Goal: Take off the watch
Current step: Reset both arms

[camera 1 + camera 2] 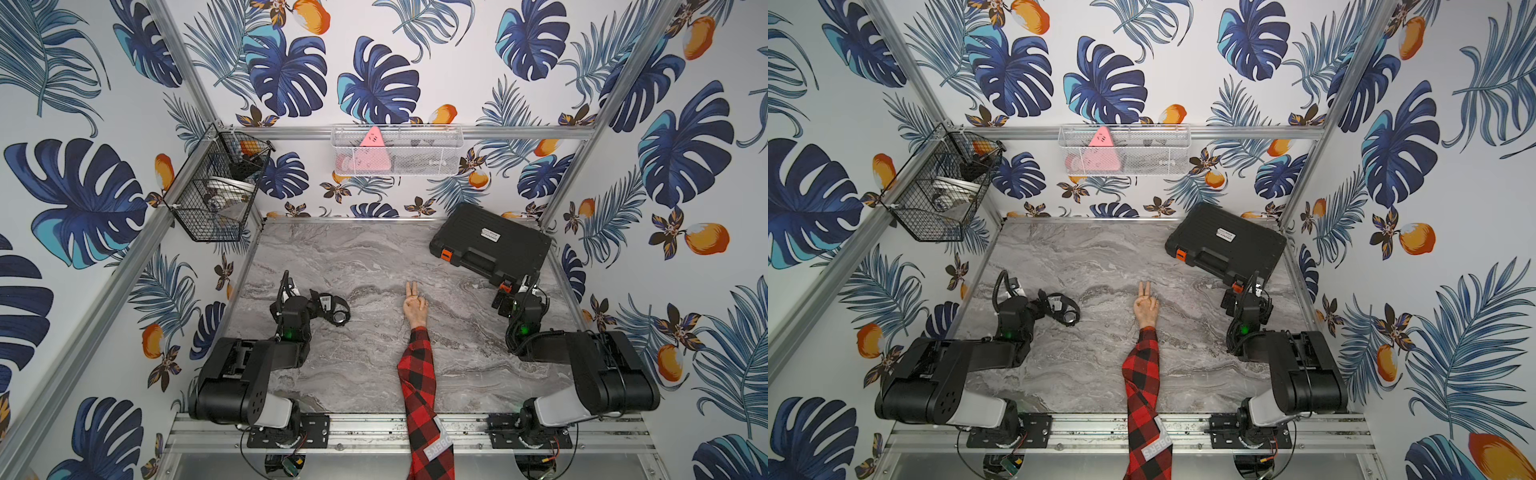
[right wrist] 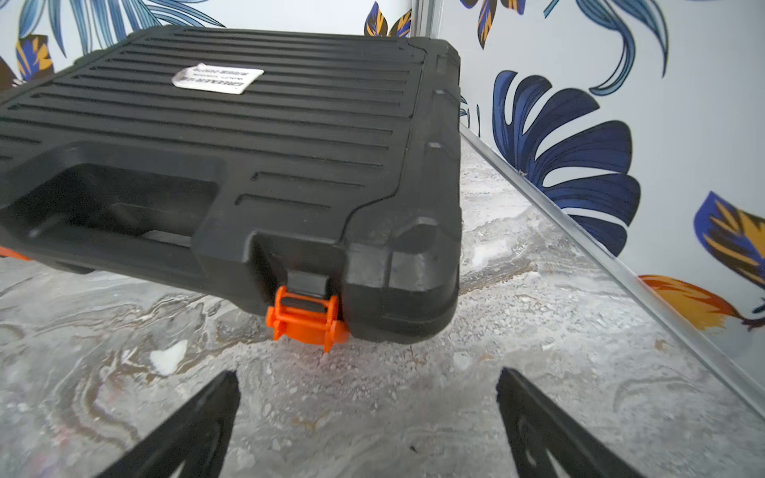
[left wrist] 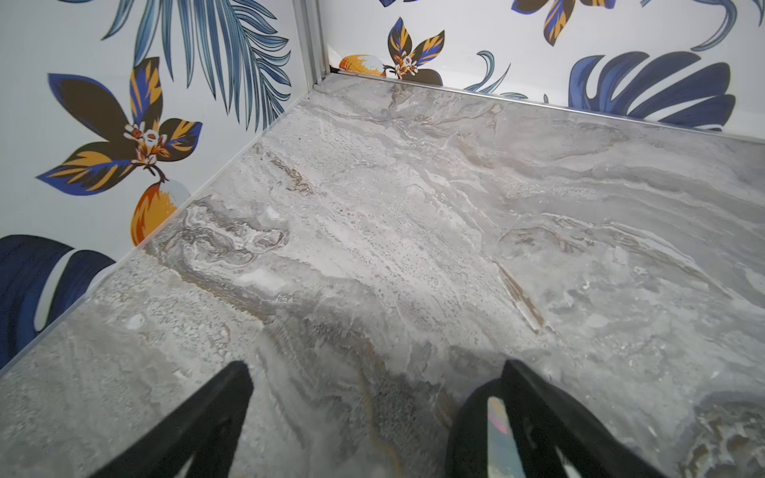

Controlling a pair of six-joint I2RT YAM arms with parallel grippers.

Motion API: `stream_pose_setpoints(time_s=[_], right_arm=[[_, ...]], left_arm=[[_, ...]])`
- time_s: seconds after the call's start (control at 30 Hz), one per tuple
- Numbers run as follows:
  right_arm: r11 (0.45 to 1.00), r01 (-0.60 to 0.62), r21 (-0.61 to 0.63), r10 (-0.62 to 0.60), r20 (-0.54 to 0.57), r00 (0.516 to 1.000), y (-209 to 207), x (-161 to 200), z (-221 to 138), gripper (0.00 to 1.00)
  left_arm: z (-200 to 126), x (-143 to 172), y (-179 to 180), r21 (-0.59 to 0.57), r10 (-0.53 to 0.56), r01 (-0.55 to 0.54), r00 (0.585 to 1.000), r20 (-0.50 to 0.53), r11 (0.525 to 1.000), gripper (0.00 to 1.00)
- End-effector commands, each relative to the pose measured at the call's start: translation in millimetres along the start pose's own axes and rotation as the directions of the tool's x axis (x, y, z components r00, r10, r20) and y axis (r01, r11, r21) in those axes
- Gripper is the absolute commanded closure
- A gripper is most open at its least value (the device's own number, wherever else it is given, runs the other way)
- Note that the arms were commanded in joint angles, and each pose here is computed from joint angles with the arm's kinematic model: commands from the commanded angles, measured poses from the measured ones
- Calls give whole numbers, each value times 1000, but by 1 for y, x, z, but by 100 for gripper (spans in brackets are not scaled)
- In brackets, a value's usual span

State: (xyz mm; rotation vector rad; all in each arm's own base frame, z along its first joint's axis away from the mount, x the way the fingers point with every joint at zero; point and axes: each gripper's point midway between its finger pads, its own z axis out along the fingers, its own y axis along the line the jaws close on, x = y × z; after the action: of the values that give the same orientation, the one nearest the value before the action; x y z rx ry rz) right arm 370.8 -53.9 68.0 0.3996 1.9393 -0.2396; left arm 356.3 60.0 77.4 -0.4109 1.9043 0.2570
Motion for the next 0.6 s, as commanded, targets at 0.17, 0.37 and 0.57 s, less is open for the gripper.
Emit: stream_pose_setpoints(time_s=[0.17, 0.37, 0.57], right_arm=[[991, -3, -136, 11, 57, 998, 27, -17, 15, 0], [995, -19, -97, 22, 27, 999, 19, -14, 18, 0], [995, -25, -94, 28, 39, 999, 18, -16, 18, 0]], left_arm=[[3, -13, -35, 155, 66, -83, 991, 113, 984, 1], [15, -6, -45, 148, 122, -131, 990, 73, 980, 1], [15, -10, -51, 122, 153, -163, 984, 88, 979, 1]])
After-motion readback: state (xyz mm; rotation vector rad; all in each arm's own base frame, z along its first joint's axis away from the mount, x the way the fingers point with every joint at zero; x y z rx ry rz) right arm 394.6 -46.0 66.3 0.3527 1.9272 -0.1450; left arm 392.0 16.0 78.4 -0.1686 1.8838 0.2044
